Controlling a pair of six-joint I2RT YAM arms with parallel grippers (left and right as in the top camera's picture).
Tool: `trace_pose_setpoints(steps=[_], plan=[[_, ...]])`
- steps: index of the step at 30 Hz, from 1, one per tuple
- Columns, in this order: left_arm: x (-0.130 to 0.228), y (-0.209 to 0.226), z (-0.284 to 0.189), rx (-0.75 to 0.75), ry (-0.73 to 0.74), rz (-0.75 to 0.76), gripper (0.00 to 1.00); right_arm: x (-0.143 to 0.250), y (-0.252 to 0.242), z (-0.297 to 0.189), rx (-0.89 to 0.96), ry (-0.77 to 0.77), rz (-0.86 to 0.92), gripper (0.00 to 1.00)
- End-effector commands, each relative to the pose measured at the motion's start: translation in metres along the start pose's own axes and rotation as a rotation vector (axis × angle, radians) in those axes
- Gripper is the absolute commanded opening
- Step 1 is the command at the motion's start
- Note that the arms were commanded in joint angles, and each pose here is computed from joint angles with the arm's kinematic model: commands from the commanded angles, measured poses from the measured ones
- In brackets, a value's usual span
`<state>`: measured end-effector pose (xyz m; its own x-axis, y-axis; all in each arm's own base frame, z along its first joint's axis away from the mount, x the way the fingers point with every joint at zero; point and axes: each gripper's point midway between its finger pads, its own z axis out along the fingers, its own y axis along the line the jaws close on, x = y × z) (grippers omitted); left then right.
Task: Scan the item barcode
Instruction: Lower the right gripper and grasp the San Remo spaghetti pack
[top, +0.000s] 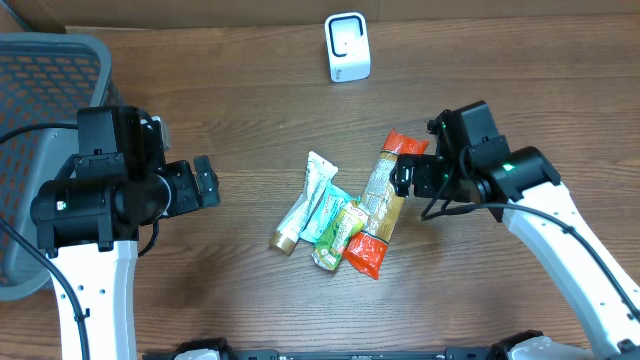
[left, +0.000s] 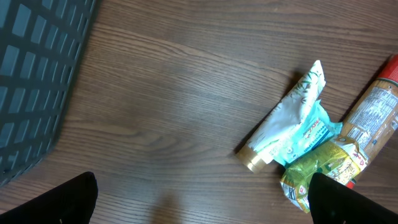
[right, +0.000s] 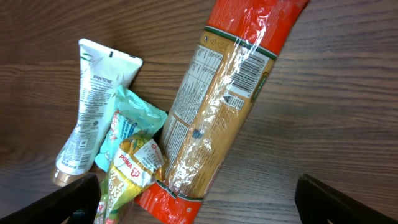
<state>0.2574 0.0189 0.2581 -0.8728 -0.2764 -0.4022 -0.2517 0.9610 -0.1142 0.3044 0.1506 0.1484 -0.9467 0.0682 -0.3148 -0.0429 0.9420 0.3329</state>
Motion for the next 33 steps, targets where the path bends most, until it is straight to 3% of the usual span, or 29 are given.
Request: trace_pose_setpoints(steps=[1, 23, 33], plan=[[-0.003, 0.000, -0.002, 0.005, -0.012, -0.020, 1.00, 0.000, -0.006, 0.016, 0.019, 0.025, 0.040, 1.00], [-0.003, 0.000, -0.002, 0.005, -0.012, -0.020, 0.99, 0.011, -0.013, 0.087, -0.005, 0.136, 0.080, 0.99], [-0.003, 0.000, -0.002, 0.005, -0.012, -0.020, 1.00, 0.012, -0.021, 0.117, 0.020, 0.157, 0.191, 0.92]])
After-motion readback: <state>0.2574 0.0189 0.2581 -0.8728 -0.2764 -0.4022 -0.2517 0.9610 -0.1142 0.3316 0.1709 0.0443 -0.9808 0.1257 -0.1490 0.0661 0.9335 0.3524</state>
